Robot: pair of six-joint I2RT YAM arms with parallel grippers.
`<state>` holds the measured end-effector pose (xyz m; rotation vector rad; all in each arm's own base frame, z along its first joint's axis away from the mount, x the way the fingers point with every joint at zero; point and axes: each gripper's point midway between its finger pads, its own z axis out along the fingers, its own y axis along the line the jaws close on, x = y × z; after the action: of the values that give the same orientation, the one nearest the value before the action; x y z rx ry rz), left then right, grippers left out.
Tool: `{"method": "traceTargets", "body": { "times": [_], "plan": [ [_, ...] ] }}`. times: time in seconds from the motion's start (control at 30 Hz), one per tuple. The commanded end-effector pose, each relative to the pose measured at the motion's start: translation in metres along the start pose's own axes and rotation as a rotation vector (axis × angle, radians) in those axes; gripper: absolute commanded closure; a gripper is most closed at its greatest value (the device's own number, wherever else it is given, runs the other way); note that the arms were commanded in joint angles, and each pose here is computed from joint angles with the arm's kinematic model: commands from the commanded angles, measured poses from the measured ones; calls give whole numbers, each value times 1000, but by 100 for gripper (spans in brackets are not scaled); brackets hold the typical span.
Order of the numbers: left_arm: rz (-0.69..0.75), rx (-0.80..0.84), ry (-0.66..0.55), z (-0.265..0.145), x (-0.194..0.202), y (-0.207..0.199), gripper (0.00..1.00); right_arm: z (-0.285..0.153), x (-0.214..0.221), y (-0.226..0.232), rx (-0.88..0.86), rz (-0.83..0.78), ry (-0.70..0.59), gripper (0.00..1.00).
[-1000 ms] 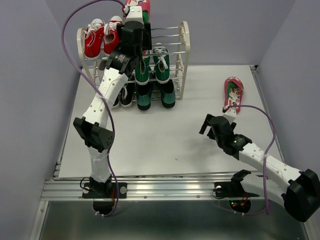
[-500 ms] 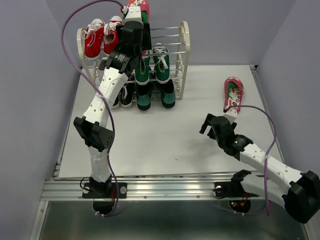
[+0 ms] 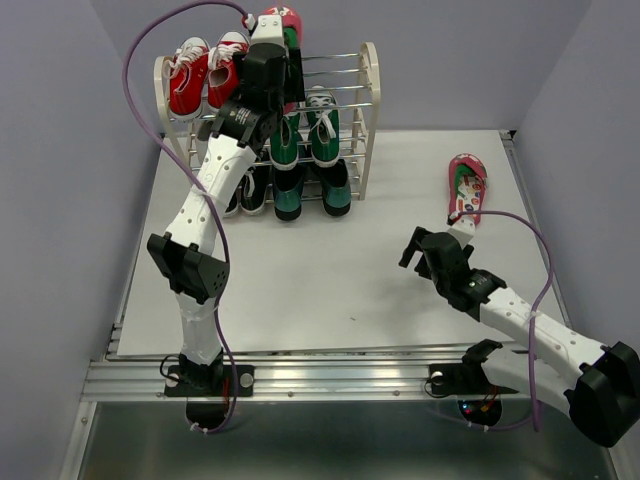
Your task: Place and organize the shoes onto the shoe shelf
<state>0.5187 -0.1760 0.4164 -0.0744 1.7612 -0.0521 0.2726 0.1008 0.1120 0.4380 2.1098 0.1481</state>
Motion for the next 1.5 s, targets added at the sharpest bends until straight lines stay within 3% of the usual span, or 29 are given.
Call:
{"method": "traceTargets", "body": {
  "times": [0.0,0.47,0.5,0.53,0.97,1.13,1.33,1.37,1.43,1.47],
  "plan": [
    [-58,50,-59,-26,-32,-2,17,-1,-13,8,-21,34,-35,0],
    [-99,72,-28,-50,-29,2,13,-3,-14,11,-39,38,-32,0],
    [-105,75,-34,-53,-32,3,11,-3,-14,11,-42,35,-31,0],
    [-106,80,-36,-54,-33,2,1,-3,-14,12,-43,34,-30,0],
    [-130,118,-104,-84,-65,2,1,-4,-22,19,-59,2,-36,0],
    [-150,147,-133,-121,-79,2,1,-1,-32,21,-40,-13,-50,0],
    [-222,175,-101,-170,-36,7,1,18,-52,10,42,-26,-46,0],
    [-231,189,-44,-168,0,-4,1,22,-55,7,51,-35,-45,0],
    [-299,235,-71,-191,8,-3,1,30,-63,4,67,-48,-32,0],
    [-324,249,-26,-198,39,-3,1,36,-69,-4,76,-39,-23,0]
  ]
}}
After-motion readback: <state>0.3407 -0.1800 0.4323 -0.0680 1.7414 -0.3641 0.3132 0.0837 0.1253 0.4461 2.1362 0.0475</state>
